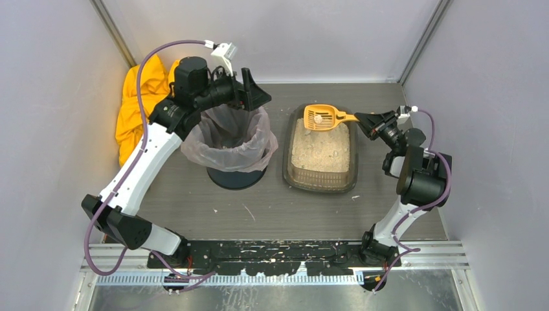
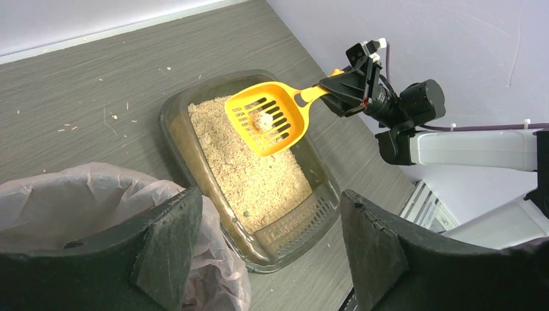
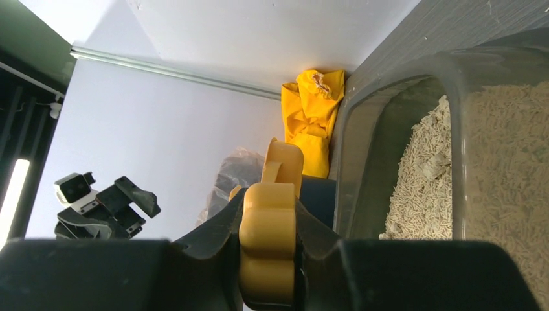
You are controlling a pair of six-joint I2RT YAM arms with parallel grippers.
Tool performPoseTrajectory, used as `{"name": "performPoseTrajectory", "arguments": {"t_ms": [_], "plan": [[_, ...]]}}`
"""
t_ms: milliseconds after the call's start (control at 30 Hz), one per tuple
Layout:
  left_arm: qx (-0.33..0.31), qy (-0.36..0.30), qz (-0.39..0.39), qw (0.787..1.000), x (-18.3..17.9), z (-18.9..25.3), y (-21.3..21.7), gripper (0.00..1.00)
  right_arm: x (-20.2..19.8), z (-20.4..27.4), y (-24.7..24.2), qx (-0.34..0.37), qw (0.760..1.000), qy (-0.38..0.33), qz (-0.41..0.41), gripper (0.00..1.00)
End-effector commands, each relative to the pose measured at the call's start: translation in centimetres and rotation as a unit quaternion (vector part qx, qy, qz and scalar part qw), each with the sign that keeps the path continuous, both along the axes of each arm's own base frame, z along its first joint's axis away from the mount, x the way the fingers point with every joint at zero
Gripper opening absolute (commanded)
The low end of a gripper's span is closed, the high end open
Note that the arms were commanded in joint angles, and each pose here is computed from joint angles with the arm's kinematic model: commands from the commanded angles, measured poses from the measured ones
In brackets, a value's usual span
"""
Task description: Clean the litter box
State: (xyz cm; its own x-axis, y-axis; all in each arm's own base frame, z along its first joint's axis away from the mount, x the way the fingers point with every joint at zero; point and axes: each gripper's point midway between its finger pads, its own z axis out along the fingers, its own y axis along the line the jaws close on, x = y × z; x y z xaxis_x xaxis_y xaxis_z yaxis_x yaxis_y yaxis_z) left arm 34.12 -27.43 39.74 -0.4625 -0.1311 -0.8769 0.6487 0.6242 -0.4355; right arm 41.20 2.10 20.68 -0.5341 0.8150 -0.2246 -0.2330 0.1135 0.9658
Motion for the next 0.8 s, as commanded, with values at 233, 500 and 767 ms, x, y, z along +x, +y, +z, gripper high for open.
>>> {"name": "performPoseTrajectory", "arguments": {"t_ms": [233,500,767], "plan": [[0.013,-0.031,0.066,0.997,1.6,2.4,2.0,0.78,1.2,8.8,1.5,-0.061,0.998,-0.028,0.004,0.01],[-0.056,0.010,0.108,0.993,3.2,4.0,4.7,0.80,1.3,15.3,6.6,-0.086,0.993,-0.039,0.067,0.01],[-0.020,0.034,0.218,0.975,4.9,1.7,11.9,0.79,1.6,18.3,13.3,-0.122,0.981,-0.054,0.138,0.01]]}}
